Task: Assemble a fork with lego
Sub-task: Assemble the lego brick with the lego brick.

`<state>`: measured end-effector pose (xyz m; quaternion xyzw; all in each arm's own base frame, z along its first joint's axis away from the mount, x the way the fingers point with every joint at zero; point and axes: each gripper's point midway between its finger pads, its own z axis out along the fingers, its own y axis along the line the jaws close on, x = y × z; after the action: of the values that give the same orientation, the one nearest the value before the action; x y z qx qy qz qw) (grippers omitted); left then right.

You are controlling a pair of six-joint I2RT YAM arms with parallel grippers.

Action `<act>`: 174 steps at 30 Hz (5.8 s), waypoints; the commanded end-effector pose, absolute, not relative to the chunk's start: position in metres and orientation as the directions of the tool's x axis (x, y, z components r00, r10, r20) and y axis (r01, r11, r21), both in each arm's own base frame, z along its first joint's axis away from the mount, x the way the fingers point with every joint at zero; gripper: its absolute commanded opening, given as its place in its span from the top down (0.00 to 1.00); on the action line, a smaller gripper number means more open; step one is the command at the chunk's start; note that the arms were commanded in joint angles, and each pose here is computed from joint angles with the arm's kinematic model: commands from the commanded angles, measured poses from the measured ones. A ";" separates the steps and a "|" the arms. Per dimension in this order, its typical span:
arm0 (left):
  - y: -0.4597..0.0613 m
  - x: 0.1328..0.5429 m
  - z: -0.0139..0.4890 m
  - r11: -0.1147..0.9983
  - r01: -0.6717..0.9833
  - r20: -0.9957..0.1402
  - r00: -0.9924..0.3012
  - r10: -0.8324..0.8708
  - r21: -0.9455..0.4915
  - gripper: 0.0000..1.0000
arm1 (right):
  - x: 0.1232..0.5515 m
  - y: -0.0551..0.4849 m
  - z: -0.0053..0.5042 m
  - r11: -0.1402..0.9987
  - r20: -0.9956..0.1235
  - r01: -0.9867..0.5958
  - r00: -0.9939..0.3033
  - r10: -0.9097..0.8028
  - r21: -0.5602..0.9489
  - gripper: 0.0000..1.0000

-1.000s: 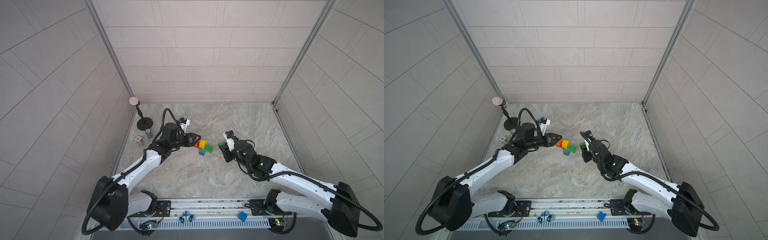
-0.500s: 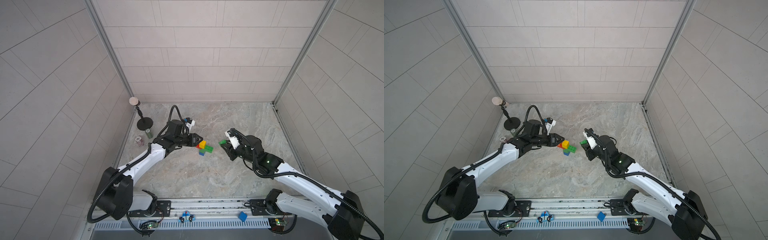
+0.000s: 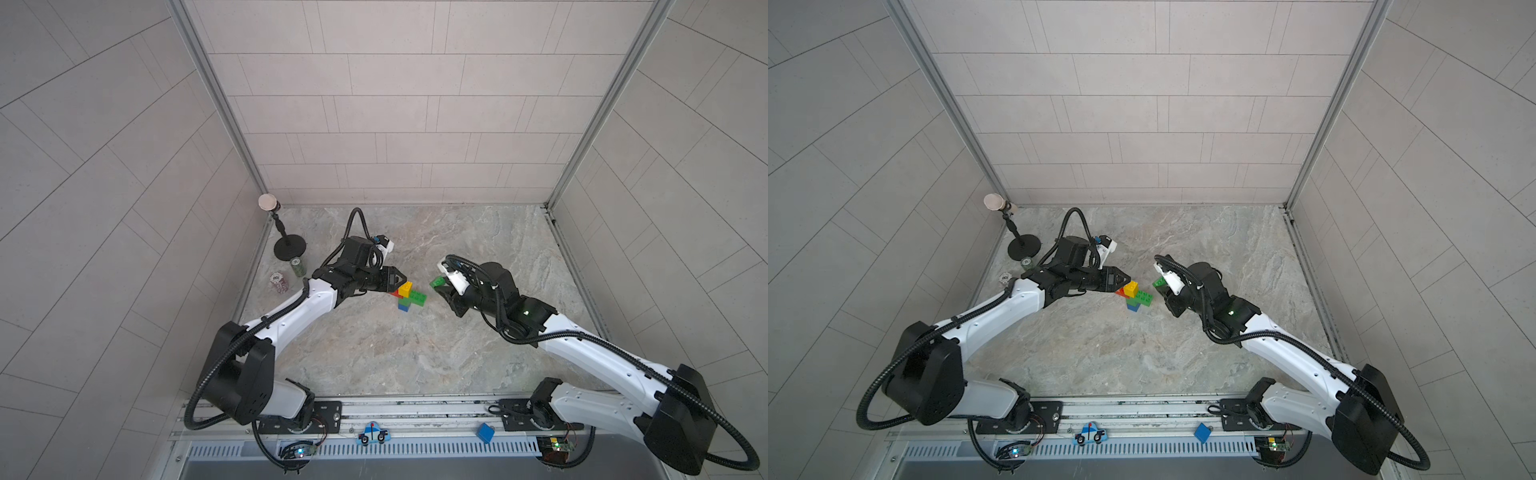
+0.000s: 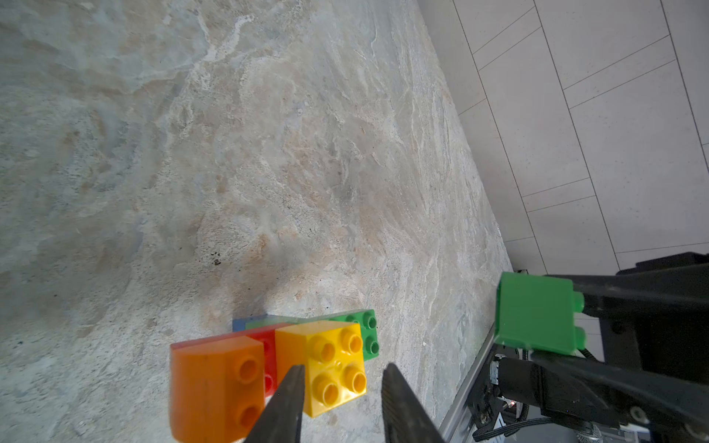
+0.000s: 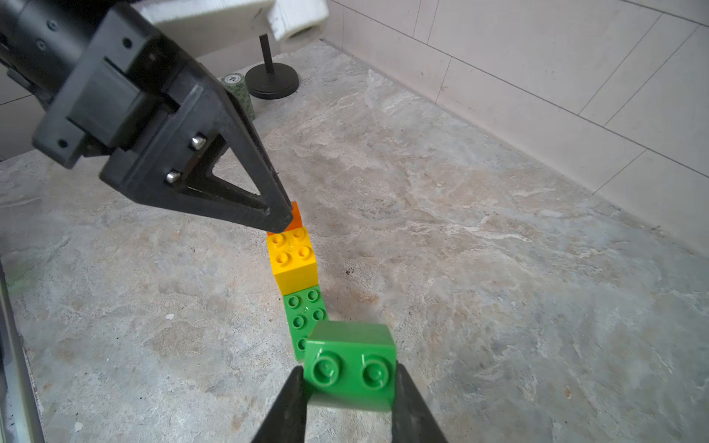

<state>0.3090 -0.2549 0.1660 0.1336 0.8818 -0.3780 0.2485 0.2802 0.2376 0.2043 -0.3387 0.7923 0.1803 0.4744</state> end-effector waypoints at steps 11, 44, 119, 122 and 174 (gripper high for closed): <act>-0.261 0.311 0.166 0.673 0.450 -0.547 -0.833 0.081 -0.586 0.66 | 0.284 0.247 0.222 0.632 -0.898 -0.754 -0.138 -0.417 -0.178 1.00; -0.260 0.310 0.155 0.697 0.435 -0.519 -0.848 0.105 -0.570 0.70 | 0.279 0.250 0.193 0.585 -0.823 -0.807 -0.279 -0.495 -0.078 1.00; -0.265 0.295 0.143 0.722 0.472 -0.492 -0.845 0.208 -0.506 0.76 | 0.273 0.261 0.151 0.489 -0.666 -0.868 -0.317 -0.675 -0.082 1.00; -0.266 0.295 0.143 0.721 0.473 -0.491 -0.845 0.210 -0.506 0.75 | 0.274 0.265 0.148 0.498 -0.667 -0.864 -0.329 -0.669 -0.073 1.00; -0.266 0.293 0.139 0.721 0.474 -0.480 -0.849 0.221 -0.506 0.76 | 0.282 0.271 0.137 0.447 -0.644 -0.893 -0.317 -0.696 -0.043 1.00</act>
<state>0.2979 -0.2664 0.1459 0.1828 0.9009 -0.3308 0.2134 0.2837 0.2691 0.1369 -0.4770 0.8072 0.1584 0.3097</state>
